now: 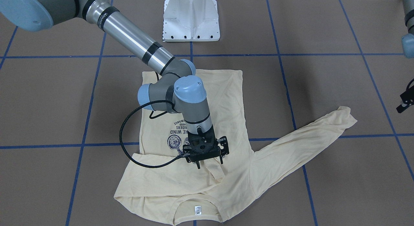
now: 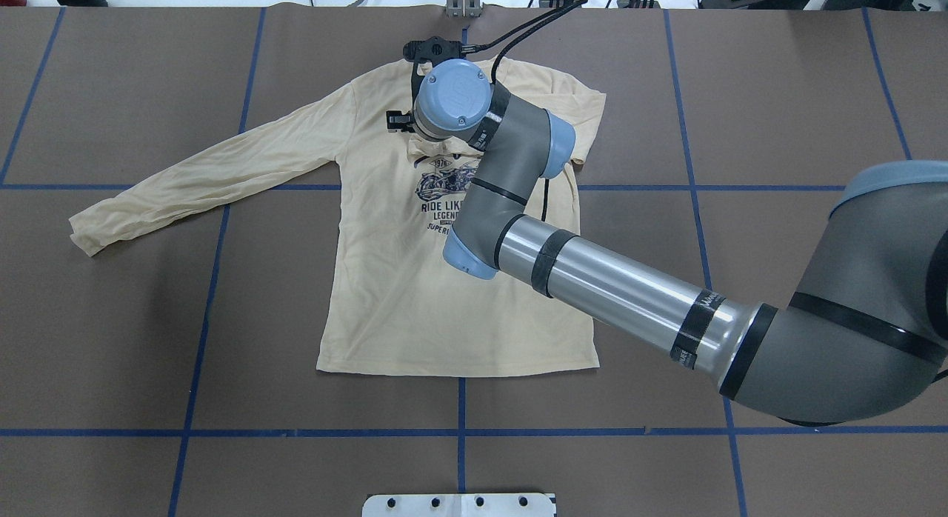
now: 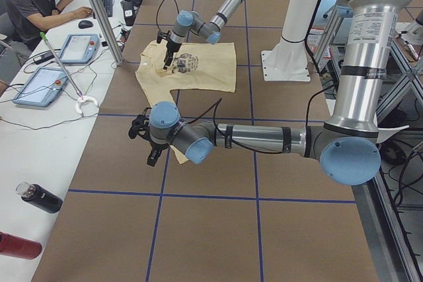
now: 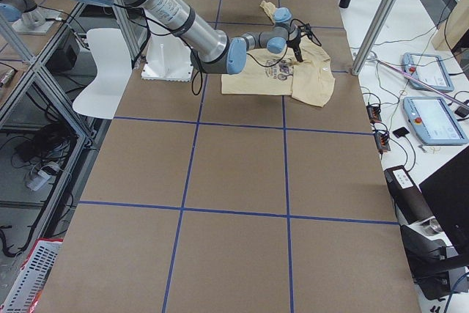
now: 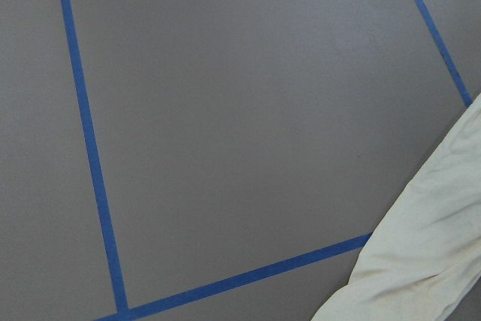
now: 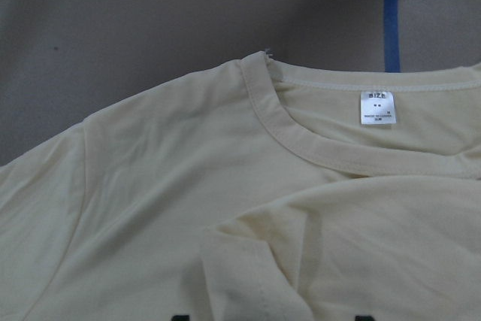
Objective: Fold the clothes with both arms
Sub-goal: 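Drag the held sleeve with the right gripper across the chest past the collar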
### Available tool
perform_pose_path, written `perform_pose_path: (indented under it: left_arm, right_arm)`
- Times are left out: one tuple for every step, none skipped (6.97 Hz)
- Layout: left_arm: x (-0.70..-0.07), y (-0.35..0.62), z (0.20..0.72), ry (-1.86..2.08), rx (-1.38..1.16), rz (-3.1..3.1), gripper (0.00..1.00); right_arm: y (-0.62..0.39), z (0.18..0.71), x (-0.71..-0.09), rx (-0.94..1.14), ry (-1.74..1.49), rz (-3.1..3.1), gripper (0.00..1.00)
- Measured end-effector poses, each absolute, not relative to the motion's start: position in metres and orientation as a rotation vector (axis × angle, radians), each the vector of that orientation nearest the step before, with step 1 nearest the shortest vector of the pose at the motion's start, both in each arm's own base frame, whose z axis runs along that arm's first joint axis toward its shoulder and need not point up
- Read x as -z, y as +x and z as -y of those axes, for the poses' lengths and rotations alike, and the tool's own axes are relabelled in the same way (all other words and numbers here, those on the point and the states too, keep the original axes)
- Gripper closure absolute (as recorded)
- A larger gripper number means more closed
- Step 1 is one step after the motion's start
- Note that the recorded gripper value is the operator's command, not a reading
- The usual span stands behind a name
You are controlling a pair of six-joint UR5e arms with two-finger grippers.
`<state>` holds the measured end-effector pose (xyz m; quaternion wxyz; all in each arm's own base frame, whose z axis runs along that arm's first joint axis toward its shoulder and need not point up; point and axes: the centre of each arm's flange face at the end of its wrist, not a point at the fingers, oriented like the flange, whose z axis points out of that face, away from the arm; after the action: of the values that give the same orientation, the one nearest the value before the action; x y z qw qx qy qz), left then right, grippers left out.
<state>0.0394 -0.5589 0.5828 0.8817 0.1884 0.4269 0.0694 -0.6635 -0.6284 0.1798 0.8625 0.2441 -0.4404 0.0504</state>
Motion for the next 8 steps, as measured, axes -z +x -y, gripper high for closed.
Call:
perform_pose_path:
  left_arm:
    - [-0.584, 0.039, 0.559, 0.391, -0.144, -0.889, 0.00]
    - [-0.584, 0.039, 0.559, 0.391, -0.144, -0.889, 0.00]
    - [-0.584, 0.039, 0.559, 0.391, -0.145, -0.890, 0.00]
    - [-0.584, 0.039, 0.559, 0.391, -0.145, -0.889, 0.00]
    - [-0.584, 0.040, 0.559, 0.391, -0.146, -0.890, 0.00]
    - [-0.583, 0.040, 0.560, 0.391, -0.145, -0.890, 0.00]
    - [-0.584, 0.040, 0.561, 0.391, -0.145, -0.889, 0.00]
    - [-0.585, 0.040, 0.561, 0.389, -0.144, -0.889, 0.00]
  right_arm:
    - [-0.666, 0.629, -0.183, -0.101, 0.508, 0.914, 0.39]
    - [-0.667, 0.630, -0.188, -0.094, 0.507, 0.904, 0.48]
    - [-0.668, 0.630, -0.189, -0.088, 0.507, 0.900, 0.95]
    - [-0.669, 0.630, -0.185, -0.086, 0.509, 0.902, 1.00]
    - [-0.670, 0.629, -0.177, -0.082, 0.512, 0.911, 1.00]
    - [-0.671, 0.628, -0.169, -0.079, 0.513, 0.919, 1.00]
    - [-0.672, 0.627, -0.164, -0.077, 0.514, 0.925, 1.00]
    - [-0.674, 0.625, -0.159, -0.074, 0.515, 0.930, 1.00]
